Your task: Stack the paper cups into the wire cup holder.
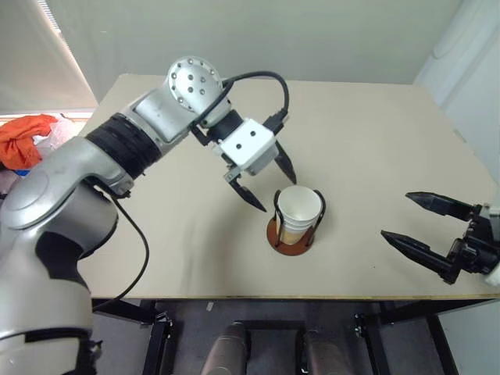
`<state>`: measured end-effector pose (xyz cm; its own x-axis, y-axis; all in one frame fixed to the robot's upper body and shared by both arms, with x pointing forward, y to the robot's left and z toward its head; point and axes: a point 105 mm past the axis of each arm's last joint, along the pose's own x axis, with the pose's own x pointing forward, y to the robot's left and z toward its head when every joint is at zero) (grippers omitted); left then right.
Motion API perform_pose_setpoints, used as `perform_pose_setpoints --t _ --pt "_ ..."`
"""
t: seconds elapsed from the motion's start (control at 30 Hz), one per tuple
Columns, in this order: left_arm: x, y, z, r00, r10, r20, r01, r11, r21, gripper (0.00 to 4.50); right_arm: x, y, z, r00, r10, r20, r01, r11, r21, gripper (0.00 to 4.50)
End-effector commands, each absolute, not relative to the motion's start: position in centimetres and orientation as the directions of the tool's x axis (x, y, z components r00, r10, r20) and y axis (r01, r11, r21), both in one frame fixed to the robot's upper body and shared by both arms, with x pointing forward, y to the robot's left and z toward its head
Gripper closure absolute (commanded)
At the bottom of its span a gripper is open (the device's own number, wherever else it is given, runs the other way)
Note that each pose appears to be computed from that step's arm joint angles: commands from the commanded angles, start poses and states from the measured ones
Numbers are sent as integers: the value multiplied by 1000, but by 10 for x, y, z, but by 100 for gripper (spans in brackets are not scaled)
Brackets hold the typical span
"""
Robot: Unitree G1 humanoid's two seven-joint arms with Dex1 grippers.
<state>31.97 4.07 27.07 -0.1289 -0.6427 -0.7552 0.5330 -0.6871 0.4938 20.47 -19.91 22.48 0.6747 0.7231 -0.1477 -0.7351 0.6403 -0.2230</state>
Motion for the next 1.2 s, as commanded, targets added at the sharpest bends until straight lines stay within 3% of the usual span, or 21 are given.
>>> perform_pose_setpoints --t 0.03,0.23,0.47,0.57,0.73,0.9,1.2 --pt "341 57 297 9 -737 -676 589 -543 599 2 213 -198 236 640 755 -143 -760 594 -263 0" --pt "336 117 293 54 -791 -610 766 -359 534 2 241 -197 241 551 819 -158 -822 500 -272 0" --pt "300 186 282 116 -895 -431 940 -41 338 2 256 -188 239 348 928 -132 -932 328 -156 0" --pt "289 203 281 182 -910 -373 953 70 294 2 262 -196 241 331 932 -151 -940 310 -144 0" --pt "268 244 262 353 -848 -394 930 274 243 2 282 -221 236 387 881 -272 -921 350 -173 0" --pt "257 256 261 418 -832 -364 906 356 226 2 295 -225 238 375 881 -287 -925 335 -181 0" --pt "255 250 258 396 -836 -380 917 344 201 2 307 -216 237 327 900 -287 -940 280 -193 0"
